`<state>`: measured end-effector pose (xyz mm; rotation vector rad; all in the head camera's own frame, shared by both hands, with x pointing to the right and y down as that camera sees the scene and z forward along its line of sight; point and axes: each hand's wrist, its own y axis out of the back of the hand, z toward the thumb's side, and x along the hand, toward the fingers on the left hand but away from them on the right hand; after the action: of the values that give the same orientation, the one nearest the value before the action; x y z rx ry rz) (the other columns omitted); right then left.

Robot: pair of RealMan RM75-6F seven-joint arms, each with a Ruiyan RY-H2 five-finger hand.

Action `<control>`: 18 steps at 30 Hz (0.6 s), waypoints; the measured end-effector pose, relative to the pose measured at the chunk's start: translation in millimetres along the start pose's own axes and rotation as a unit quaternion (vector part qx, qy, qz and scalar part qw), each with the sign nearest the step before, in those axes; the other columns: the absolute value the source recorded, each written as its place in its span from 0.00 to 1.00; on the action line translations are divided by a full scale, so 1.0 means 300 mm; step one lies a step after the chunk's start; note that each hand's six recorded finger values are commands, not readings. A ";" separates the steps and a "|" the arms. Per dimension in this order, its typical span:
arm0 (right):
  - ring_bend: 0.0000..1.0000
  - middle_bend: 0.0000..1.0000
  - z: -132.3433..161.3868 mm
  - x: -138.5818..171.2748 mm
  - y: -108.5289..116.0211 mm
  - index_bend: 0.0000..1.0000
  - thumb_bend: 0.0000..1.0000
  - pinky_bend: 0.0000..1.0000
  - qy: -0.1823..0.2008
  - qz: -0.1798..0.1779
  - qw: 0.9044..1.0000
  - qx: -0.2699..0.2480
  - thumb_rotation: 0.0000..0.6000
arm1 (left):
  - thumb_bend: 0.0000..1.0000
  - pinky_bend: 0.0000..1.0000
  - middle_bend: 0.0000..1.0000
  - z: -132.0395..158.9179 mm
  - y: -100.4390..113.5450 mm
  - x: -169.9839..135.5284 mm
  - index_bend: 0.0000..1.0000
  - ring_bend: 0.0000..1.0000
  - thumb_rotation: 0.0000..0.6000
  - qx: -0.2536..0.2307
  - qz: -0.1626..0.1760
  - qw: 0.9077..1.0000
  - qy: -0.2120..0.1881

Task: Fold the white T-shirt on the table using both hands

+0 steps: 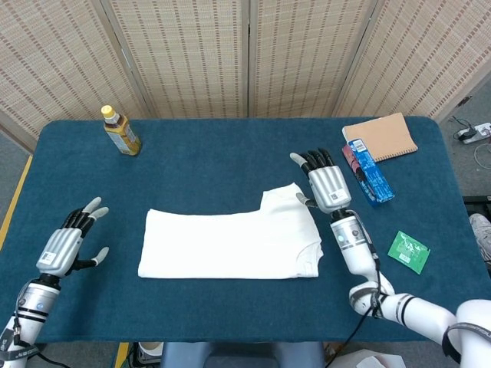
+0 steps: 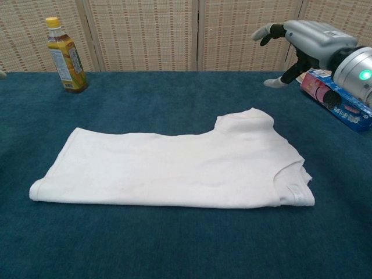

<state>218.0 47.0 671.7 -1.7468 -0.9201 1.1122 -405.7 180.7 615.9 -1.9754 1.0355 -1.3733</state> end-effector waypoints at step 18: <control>0.12 0.27 -0.080 0.428 0.256 0.28 0.19 0.08 0.028 -0.022 0.999 0.023 1.00 | 0.33 0.03 0.07 -0.095 -0.031 0.105 0.31 0.02 1.00 0.165 -0.030 0.982 -0.091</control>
<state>293.6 126.6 567.3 -1.7034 -0.8884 1.0433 -423.5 160.5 650.3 -1.8532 0.6255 -1.2734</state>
